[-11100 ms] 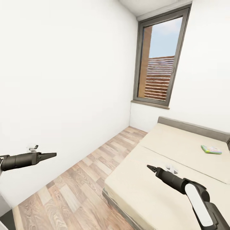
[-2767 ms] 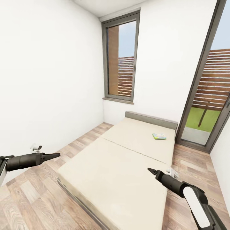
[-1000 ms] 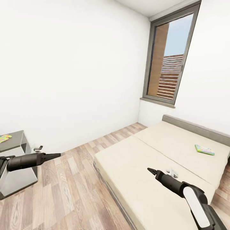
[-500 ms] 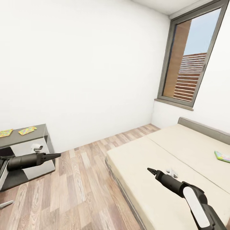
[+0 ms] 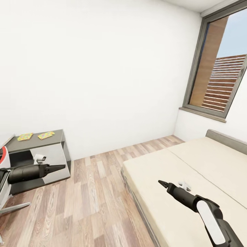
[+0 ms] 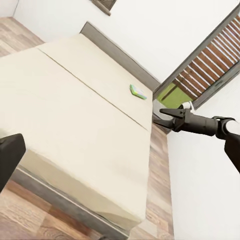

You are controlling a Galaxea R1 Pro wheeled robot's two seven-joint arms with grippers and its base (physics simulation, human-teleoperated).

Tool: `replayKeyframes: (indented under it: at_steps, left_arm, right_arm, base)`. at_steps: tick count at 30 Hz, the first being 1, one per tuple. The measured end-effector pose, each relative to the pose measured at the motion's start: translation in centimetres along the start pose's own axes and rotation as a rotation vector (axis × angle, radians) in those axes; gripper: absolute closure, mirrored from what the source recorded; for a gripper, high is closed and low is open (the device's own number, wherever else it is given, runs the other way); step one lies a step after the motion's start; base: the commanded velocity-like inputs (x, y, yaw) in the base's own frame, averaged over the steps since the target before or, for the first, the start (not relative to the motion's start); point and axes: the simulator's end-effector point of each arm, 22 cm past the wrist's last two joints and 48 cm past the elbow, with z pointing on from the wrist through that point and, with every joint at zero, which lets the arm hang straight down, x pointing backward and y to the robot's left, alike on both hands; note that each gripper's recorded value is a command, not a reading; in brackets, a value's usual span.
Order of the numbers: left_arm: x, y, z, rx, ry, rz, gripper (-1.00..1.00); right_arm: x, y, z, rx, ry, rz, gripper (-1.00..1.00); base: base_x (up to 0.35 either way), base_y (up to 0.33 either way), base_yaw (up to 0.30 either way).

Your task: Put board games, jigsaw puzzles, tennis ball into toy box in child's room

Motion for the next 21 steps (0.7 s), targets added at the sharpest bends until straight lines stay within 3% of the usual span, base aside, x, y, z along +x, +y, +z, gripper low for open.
replayKeyframes:
  at_steps: [9,21]
  left_arm:
    - [0.00,-0.01,0.00,0.000,0.000,0.000,-1.00]
    - [0.02,-0.01,-0.01,0.000,0.000,0.000,-1.00]
  right_arm:
    - [0.00,0.00,-0.01,0.000,0.000,0.000,-1.00]
    - [0.02,0.04,0.01,-0.001,0.000,0.000,-1.00]
  base:
    - [-0.078,-0.151,0.036]
    - [-0.075,-0.167,0.256]
